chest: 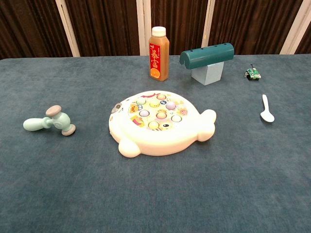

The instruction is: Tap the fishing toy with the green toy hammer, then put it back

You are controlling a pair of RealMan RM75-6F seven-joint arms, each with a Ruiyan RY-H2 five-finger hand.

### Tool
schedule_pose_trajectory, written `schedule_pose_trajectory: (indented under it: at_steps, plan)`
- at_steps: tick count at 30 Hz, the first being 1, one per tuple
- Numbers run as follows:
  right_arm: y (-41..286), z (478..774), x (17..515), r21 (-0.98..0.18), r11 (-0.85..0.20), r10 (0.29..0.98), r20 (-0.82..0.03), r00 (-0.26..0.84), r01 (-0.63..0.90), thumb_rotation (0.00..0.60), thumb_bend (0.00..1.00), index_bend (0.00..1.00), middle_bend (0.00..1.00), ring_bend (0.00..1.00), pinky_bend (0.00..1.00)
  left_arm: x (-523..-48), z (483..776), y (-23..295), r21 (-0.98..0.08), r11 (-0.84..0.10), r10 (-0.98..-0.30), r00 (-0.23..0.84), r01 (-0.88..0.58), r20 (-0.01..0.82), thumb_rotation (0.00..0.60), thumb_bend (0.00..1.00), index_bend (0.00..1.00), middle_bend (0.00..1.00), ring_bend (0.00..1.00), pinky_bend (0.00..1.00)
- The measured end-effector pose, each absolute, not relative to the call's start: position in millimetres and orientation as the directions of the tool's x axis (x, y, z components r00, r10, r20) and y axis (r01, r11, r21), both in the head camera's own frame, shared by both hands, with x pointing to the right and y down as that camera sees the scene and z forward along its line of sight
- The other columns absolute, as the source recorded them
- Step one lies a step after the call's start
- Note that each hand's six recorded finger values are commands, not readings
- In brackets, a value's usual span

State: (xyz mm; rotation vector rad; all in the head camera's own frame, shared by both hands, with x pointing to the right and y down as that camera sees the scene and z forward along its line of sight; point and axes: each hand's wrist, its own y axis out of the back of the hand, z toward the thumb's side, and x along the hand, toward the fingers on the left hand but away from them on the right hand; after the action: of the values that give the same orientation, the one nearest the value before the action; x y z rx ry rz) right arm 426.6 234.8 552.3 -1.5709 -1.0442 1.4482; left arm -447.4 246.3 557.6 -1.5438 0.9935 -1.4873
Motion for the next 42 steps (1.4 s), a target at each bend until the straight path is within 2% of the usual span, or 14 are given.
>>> schedule_pose_trajectory:
  at_steps: [23, 33, 37, 42]
  plan:
    - [234, 555, 426, -0.91, -0.404, 0.915, -0.404, 0.028, 0.09, 0.6, 0.17, 0.0, 0.0, 0.0, 0.0, -448, 564, 241, -0.899, -0.438, -0.899, 0.014, -0.013, 0.438, 0.6, 0.0, 0.0, 0.0, 0.0, 0.0]
    - [233, 557, 425, -0.906, -0.411, 0.912, -0.41, 0.03, 0.105, 0.6, 0.17, 0.0, 0.0, 0.0, 0.0, -429, 567, 201, -0.899, -0.437, -0.899, 0.046, -0.015, 0.436, 0.6, 0.0, 0.04, 0.0, 0.0, 0.03]
    - [233, 558, 424, -0.905, -0.412, 0.911, -0.412, 0.03, 0.106, 0.6, 0.17, 0.0, 0.0, 0.0, 0.0, -417, 578, 183, -0.878, -0.479, -0.877, 0.057, -0.013, 0.477, 0.6, 0.03, 0.09, 0.0, 0.0, 0.03]
    - [233, 559, 425, -0.903, -0.415, 0.909, -0.416, 0.021, 0.114, 0.6, 0.17, 0.0, 0.0, 0.0, 0.0, -402, 593, 156, -0.853, -0.523, -0.851, 0.063, 0.011, 0.522, 0.6, 0.08, 0.18, 0.08, 0.01, 0.11]
